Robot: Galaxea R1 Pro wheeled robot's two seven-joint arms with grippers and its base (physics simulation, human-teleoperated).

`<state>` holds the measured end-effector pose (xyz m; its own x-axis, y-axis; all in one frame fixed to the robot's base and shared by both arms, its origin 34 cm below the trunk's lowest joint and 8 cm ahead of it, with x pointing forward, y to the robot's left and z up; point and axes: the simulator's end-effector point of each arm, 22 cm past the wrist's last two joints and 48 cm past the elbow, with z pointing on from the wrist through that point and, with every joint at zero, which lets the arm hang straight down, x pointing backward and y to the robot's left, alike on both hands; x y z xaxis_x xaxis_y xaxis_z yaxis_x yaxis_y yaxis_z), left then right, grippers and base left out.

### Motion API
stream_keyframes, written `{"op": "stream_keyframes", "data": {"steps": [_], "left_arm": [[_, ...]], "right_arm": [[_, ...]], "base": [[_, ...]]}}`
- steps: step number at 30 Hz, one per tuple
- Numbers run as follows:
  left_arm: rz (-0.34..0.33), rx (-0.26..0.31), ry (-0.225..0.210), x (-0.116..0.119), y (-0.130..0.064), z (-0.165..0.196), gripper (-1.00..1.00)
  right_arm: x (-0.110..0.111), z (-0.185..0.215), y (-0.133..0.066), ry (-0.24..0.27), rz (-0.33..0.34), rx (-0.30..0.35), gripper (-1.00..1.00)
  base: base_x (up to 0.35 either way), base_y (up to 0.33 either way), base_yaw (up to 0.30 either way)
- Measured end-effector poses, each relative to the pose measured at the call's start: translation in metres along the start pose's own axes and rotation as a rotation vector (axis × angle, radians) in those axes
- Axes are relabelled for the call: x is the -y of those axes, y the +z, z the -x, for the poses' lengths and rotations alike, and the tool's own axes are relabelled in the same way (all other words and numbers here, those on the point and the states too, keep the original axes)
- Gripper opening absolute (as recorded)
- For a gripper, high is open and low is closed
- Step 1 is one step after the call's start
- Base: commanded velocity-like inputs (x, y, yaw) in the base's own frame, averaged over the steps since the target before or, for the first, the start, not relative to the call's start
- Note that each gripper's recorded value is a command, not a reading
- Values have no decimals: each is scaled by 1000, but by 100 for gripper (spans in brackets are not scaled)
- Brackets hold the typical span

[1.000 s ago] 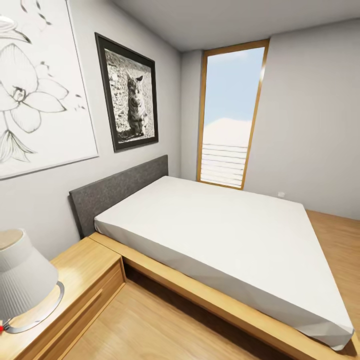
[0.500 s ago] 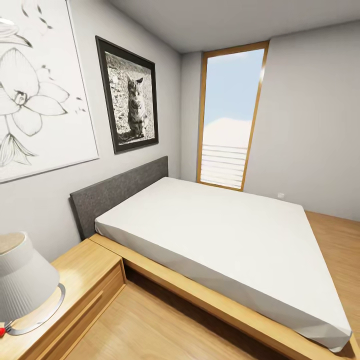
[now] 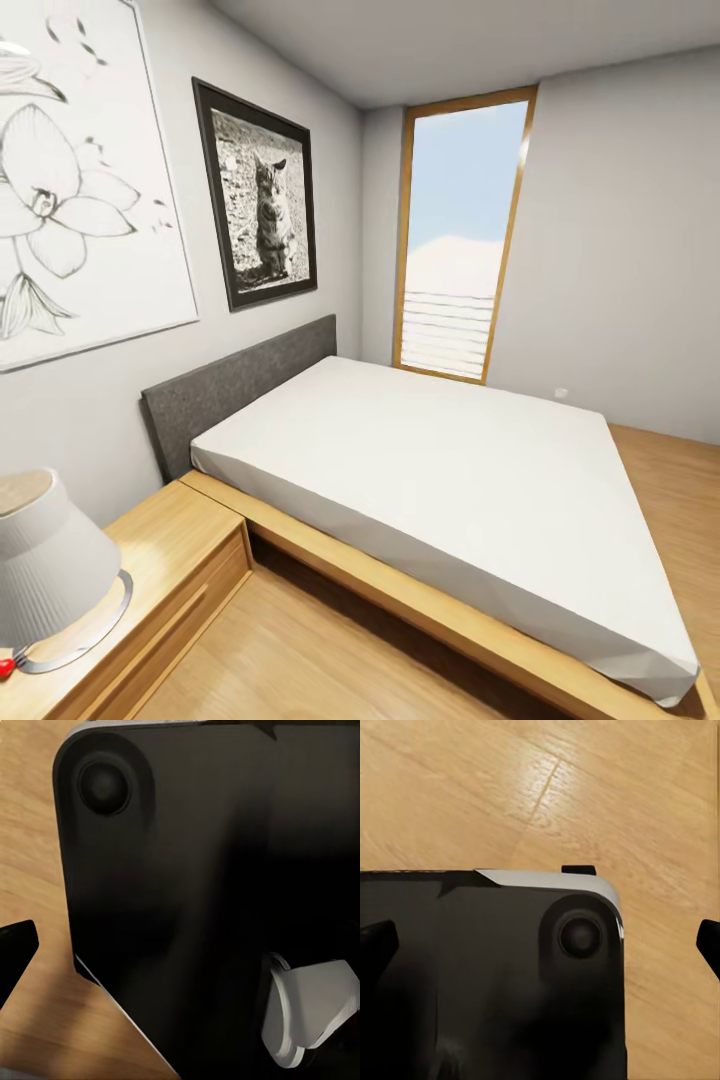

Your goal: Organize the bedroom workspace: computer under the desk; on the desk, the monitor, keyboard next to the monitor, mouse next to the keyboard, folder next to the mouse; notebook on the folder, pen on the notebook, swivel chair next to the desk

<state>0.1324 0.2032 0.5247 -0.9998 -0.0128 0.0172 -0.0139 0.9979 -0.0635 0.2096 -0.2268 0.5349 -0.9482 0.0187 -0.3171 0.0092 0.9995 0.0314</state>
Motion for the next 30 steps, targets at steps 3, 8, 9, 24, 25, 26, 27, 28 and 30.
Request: {"op": "stream_keyframes", "data": {"steps": [3, 8, 9, 24, 25, 26, 27, 28, 30], "left_arm": [[0, 1, -16, 0, -4, 0, 100], [1, 4, -29, 0, -10, 0, 100], [1, 4, -30, 0, -12, 0, 100], [1, 102, -89, 0, -32, 43, 100], [0, 108, -91, 0, -34, 45, 100], [-1, 117, -94, 0, -35, 49, 100], [-1, 120, -95, 1, -37, 51, 100], [-2, 124, -95, 1, -38, 52, 100], [-3, 133, -96, 1, -41, 56, 100]], "right_arm": [[-1, 2, -4, 1, 0, 5, 100], [-1, 8, -10, 1, 0, 21, 100], [-1, 10, -11, 1, 0, 27, 100], [-2, 74, -31, 1, 0, 239, 100], [-1, 76, -33, 1, 0, 244, 100], [-1, 79, -34, 1, -1, 251, 100], [0, 80, -35, 1, -1, 254, 100], [0, 81, -36, 1, -2, 256, 100], [0, 82, -39, 0, -2, 259, 100]], "base": [[0, 0, 0], [0, 0, 0], [0, 0, 0], [0, 0, 0], [0, 0, 0], [0, 0, 0], [0, 0, 0], [0, 0, 0], [0, 0, 0]]}}
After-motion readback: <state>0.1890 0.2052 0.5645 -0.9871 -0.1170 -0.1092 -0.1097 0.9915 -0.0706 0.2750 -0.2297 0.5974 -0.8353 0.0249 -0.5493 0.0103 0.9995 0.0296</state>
